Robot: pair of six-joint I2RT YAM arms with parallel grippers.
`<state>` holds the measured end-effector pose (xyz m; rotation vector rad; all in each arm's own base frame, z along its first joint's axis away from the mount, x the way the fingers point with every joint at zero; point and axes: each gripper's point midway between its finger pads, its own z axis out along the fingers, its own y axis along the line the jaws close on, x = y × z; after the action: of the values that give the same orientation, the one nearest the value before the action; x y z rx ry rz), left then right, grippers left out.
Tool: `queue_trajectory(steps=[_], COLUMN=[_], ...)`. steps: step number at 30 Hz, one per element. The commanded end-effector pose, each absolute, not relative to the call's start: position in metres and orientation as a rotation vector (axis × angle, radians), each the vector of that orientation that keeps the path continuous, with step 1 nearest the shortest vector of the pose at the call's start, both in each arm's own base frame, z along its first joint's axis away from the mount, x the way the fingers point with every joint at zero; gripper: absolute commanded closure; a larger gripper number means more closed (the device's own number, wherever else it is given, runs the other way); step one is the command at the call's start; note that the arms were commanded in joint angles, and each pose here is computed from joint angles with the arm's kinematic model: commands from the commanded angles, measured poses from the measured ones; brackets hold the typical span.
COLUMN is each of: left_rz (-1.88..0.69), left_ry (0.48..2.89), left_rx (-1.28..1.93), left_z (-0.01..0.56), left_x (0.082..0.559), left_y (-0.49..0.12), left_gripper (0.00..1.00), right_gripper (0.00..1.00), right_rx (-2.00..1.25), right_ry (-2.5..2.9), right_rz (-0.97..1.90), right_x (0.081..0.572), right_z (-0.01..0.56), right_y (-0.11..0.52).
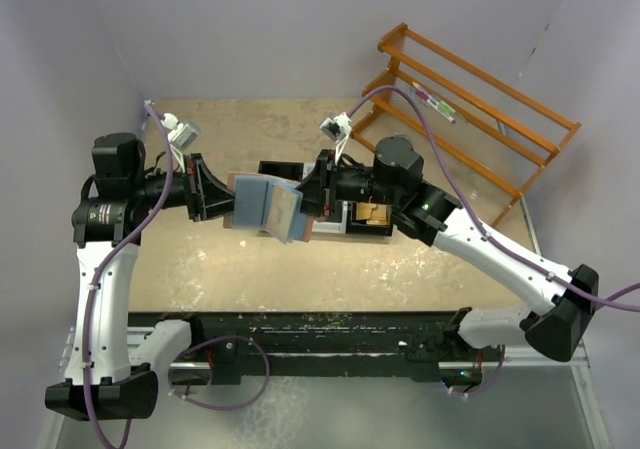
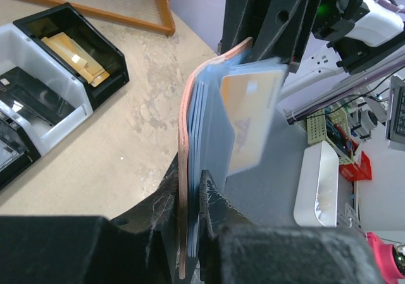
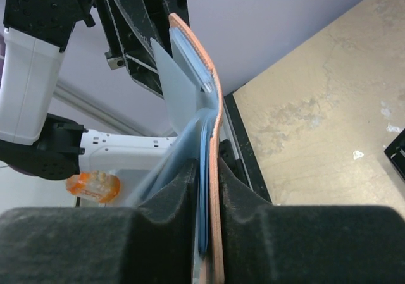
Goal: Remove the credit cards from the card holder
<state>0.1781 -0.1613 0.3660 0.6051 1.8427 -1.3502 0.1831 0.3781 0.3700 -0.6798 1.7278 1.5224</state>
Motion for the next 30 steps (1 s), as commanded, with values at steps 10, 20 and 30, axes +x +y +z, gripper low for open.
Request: queue_trajectory(steps=[10, 20, 30], left_rz=[-1.484, -1.526, -1.539], left_ry=[1.704, 1.681, 1.669], left_rx=[0.699, 0.721, 0.736], left_z=[0.412, 0.424, 0.430], left_x=[0.156, 0.148, 0.145], left_y=[-0.168, -0.169, -0.170], left_gripper=[1.00, 1.00, 1.00], right_gripper=[0.49, 0.68, 0.73], right_rx=[-0.775, -0.800, -0.883], right_ry=[1.546, 1.460, 1.375], right_rz=[1.586, 1.640, 1.705], right_x=[0.146, 0.133, 0.116], right_z=[0.409, 0.425, 0.437], right_y=[0.346, 0.339, 0.336])
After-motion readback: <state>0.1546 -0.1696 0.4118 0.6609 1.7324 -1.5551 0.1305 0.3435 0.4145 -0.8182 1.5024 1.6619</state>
